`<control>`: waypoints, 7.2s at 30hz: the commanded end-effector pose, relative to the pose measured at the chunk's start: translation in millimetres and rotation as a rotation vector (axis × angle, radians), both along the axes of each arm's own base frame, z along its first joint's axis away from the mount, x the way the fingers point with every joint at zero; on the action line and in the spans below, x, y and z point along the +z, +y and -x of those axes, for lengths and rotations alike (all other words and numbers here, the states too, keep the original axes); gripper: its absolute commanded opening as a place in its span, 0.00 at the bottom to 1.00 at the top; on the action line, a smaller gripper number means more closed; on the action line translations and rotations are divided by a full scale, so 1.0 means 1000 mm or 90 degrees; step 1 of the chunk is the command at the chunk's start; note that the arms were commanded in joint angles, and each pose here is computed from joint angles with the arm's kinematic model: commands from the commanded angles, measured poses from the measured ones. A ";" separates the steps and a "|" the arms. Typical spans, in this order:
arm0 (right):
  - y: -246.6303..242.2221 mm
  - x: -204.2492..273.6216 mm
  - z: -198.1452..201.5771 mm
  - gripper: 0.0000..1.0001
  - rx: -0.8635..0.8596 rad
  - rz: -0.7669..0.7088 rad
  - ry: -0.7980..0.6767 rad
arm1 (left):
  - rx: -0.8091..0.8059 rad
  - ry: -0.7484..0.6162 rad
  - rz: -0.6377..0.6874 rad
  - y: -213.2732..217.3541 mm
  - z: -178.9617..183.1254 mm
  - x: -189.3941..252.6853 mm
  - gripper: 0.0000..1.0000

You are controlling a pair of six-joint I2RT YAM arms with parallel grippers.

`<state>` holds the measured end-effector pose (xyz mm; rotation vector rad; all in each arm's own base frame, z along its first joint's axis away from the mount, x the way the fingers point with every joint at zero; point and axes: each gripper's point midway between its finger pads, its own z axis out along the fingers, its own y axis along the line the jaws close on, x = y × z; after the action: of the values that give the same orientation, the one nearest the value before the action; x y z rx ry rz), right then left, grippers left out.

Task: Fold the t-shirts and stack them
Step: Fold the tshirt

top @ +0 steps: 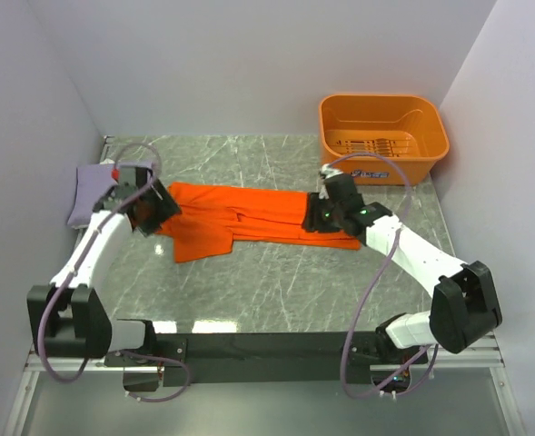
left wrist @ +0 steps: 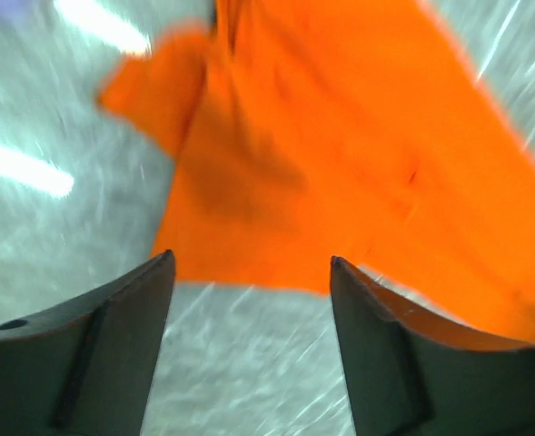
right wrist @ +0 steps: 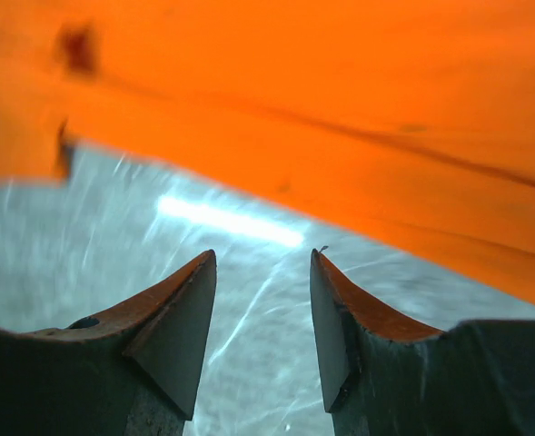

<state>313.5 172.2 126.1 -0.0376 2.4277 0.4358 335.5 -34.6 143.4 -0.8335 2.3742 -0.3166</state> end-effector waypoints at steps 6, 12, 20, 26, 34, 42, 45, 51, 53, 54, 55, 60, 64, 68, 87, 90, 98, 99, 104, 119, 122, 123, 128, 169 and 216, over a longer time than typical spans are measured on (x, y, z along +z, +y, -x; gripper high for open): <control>0.047 0.010 0.014 0.53 0.149 0.035 -0.040 | -0.016 0.095 -0.031 -0.027 0.064 -0.067 0.63; 0.033 0.004 0.027 0.53 0.141 0.054 -0.036 | -0.002 0.146 -0.060 -0.023 0.071 -0.097 0.59; 0.021 -0.003 0.036 0.52 0.136 0.072 -0.038 | 0.007 0.184 -0.087 -0.018 0.068 -0.120 0.53; 0.023 -0.005 0.036 0.52 0.147 0.074 -0.037 | 0.008 0.197 -0.097 -0.016 0.064 -0.125 0.45; 0.014 -0.009 0.034 0.52 0.133 0.102 -0.038 | -0.009 0.175 -0.097 -0.019 0.051 -0.109 0.05; 0.008 -0.005 0.031 0.52 0.117 0.119 -0.052 | -0.047 0.054 -0.041 -0.047 -0.020 -0.033 0.01; 0.007 -0.003 0.029 0.52 0.114 0.120 -0.053 | -0.064 0.035 -0.017 -0.060 -0.047 -0.019 0.01; 0.009 -0.008 0.027 0.52 0.123 0.123 -0.052 | -0.089 0.006 0.020 -0.081 -0.096 -0.008 0.01; 0.013 -0.008 0.025 0.52 0.131 0.119 -0.056 | -0.098 -0.012 0.028 -0.086 -0.110 -0.001 0.01; 0.015 -0.009 0.025 0.52 0.138 0.119 -0.056 | -0.099 -0.006 0.029 -0.088 -0.114 -0.007 0.01; 0.017 -0.007 0.022 0.52 0.142 0.114 -0.061 | -0.099 -0.007 0.030 -0.088 -0.118 -0.007 0.01; 0.038 -0.008 0.014 0.51 0.189 0.087 -0.060 | -0.093 -0.020 0.023 -0.087 -0.135 -0.004 0.01; 0.052 -0.011 0.004 0.51 0.204 0.076 -0.057 | -0.066 -0.045 0.036 -0.078 -0.146 0.006 0.01; 0.062 -0.025 -0.005 0.51 0.223 0.081 -0.026 | -0.029 -0.067 0.060 -0.070 -0.153 0.012 0.01; 0.113 -0.049 -0.027 0.39 0.282 0.033 0.043 | -0.015 -0.069 0.094 -0.071 -0.165 0.000 0.01; 0.108 -0.059 -0.030 0.39 0.270 0.043 0.076 | -0.013 -0.069 0.098 -0.069 -0.166 -0.002 0.01; 0.069 -0.081 -0.047 0.35 0.157 0.108 0.132 | -0.015 -0.063 0.097 -0.068 -0.164 -0.005 0.01; 0.064 -0.082 -0.048 0.35 0.141 0.112 0.132 | -0.015 -0.063 0.097 -0.068 -0.164 -0.005 0.01; 0.001 -0.081 -0.067 0.35 -0.048 0.158 0.125 | -0.017 -0.052 0.092 -0.067 -0.161 -0.014 0.01; -0.092 -0.045 -0.058 0.37 -0.257 0.119 0.036 | -0.030 -0.034 0.098 -0.070 -0.159 -0.025 0.01; -0.068 -0.033 -0.055 0.37 -0.187 0.050 0.022 | -0.028 -0.033 0.094 -0.069 -0.159 -0.026 0.01; -0.065 -0.040 -0.048 0.37 -0.175 0.049 0.053 | -0.026 -0.033 0.094 -0.068 -0.159 -0.025 0.01; -0.052 -0.065 -0.020 0.37 -0.151 0.019 0.144 | -0.026 -0.036 0.095 -0.068 -0.160 -0.023 0.01; -0.052 -0.017 -0.082 0.37 -0.165 -0.126 -0.007 | -0.070 -0.022 0.089 -0.069 -0.142 -0.026 0.01; 0.097 0.035 -0.076 0.40 0.080 -0.299 -0.051 | 0.072 -0.086 0.129 -0.051 -0.082 -0.008 0.30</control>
<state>372.5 234.0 126.7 0.0449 2.3243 0.9033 397.8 -82.0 121.3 -1.0886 2.1957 -0.5440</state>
